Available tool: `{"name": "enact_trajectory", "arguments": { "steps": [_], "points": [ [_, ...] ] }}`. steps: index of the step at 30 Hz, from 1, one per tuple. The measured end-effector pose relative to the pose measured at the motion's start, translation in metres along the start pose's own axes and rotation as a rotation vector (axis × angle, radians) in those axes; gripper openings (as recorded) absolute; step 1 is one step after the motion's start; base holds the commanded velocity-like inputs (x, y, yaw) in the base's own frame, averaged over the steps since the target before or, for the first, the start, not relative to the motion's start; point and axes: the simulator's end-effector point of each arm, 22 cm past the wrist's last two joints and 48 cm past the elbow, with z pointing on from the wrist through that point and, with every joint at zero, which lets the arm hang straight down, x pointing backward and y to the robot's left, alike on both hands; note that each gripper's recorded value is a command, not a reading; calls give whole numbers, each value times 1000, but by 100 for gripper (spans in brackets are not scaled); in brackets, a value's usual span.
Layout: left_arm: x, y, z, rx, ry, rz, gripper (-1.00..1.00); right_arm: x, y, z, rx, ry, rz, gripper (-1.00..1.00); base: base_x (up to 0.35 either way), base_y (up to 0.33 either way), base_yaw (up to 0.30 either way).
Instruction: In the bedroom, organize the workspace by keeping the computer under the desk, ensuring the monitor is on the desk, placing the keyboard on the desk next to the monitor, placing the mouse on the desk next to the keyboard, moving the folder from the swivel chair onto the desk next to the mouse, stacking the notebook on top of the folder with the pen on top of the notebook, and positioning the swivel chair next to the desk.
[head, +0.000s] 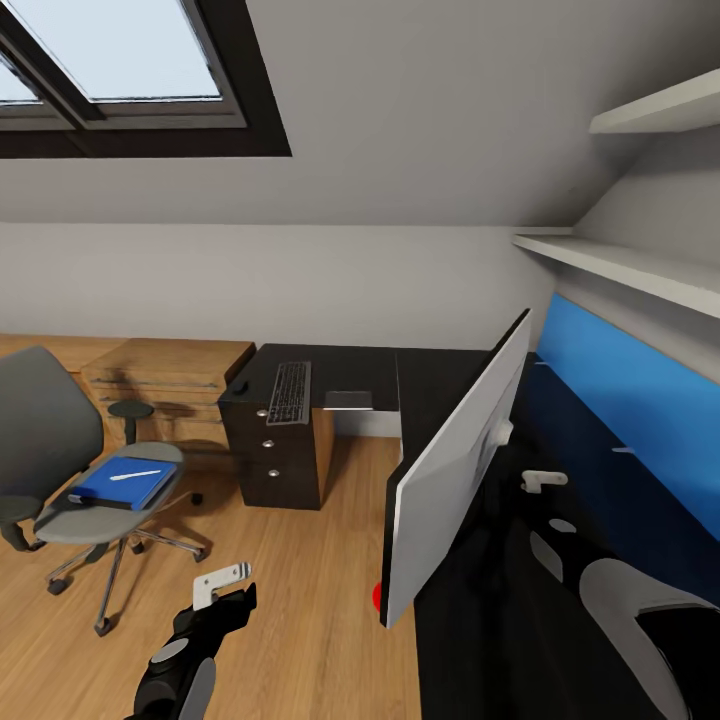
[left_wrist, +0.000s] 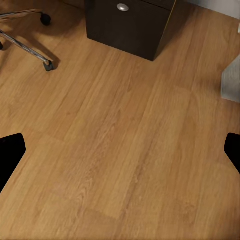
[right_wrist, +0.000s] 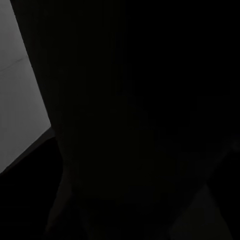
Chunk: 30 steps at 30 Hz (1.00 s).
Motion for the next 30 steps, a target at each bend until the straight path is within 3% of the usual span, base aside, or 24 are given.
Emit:
{"name": "enact_trajectory", "arguments": {
  "steps": [30],
  "points": [
    [0, 0, 0, 0, 0, 0, 100, 0, -1, 0, -2, 1, -2, -100, 0, 0, 0]
  ]
}}
